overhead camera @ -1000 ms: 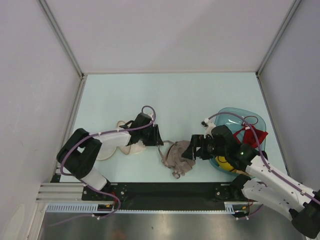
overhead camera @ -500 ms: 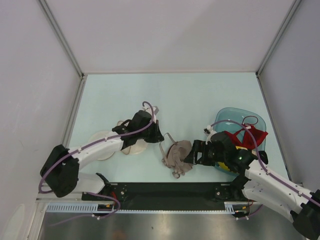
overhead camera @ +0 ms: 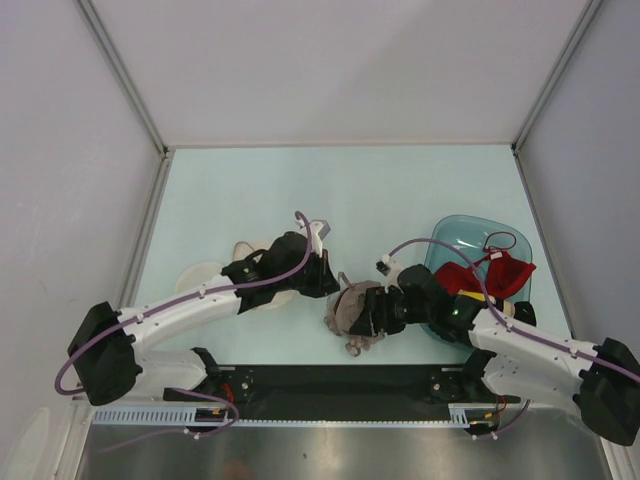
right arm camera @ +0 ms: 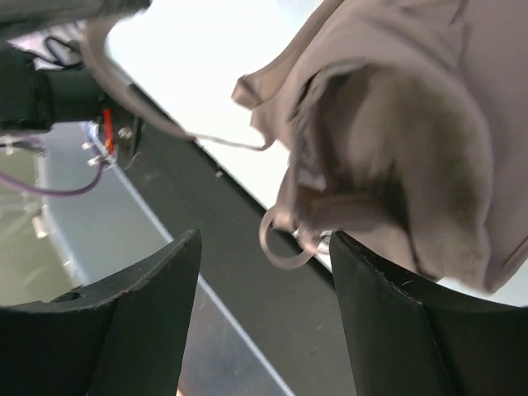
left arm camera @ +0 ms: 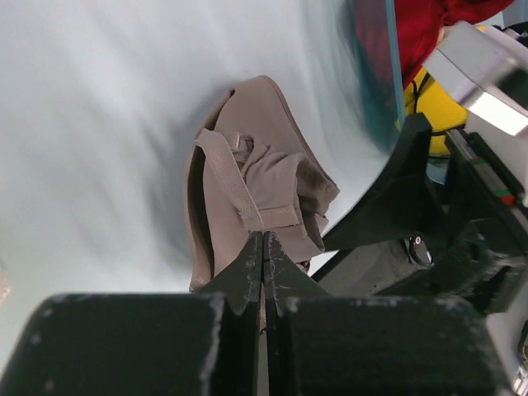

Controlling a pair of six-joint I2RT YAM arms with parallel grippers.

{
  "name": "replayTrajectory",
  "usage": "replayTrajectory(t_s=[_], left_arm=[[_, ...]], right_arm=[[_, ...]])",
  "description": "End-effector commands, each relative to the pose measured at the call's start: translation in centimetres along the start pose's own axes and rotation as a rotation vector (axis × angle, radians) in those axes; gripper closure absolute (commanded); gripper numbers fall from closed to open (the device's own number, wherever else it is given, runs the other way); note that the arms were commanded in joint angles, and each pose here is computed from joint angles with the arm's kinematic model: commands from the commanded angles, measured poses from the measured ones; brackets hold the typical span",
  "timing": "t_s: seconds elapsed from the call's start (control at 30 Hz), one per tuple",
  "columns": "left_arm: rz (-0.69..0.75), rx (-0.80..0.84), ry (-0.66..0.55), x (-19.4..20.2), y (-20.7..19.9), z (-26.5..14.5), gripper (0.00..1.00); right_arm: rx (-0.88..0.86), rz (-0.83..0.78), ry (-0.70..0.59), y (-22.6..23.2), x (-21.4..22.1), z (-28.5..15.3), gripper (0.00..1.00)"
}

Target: Place the bra in the laundry bag and zip it closed

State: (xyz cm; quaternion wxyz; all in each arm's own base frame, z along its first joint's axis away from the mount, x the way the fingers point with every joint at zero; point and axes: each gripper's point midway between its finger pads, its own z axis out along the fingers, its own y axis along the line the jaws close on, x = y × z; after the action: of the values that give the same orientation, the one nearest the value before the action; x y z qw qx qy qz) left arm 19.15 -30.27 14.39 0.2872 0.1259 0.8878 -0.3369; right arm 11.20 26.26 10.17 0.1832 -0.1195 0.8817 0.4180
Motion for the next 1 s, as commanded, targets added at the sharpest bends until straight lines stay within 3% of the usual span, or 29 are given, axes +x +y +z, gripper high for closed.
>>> replayTrajectory(t_s=[0.0,0.2,0.33,0.53,0.7,0.97], left_arm=[[-0.001,0.035,-0.032,-1.2,-1.8,-0.2,0.99],[0.008,0.067,-0.014,-0.6,-2.9,-0.3,0.99],[0.010,0.084,-0.011,-0.4,-3.4,-0.3,0.99],[0.030,0.123,0.000,-0.2,-4.7,-0.1,1.00],[0.045,0.147,0.022,0.8,-5.6,0.3,1.00],[0.069,0.125,0.067,1.9,-5.4,2.9,0.98]], right_arm=[[0.024,-0.088,-0.121,0.3,-3.2,0.9,0.32],[0.080,-0.156,-0.147,-0.7,-4.5,1.3,0.36],[0.079,-0.155,-0.158,-0.9,-4.9,1.9,0.53],[0.149,-0.102,-0.205,-2.8,-6.0,2.0,0.62],[0.161,-0.026,-0.263,-4.9,-7.5,1.7,0.62],[0.125,-0.010,-0.226,-5.2,-7.3,2.2,0.62]])
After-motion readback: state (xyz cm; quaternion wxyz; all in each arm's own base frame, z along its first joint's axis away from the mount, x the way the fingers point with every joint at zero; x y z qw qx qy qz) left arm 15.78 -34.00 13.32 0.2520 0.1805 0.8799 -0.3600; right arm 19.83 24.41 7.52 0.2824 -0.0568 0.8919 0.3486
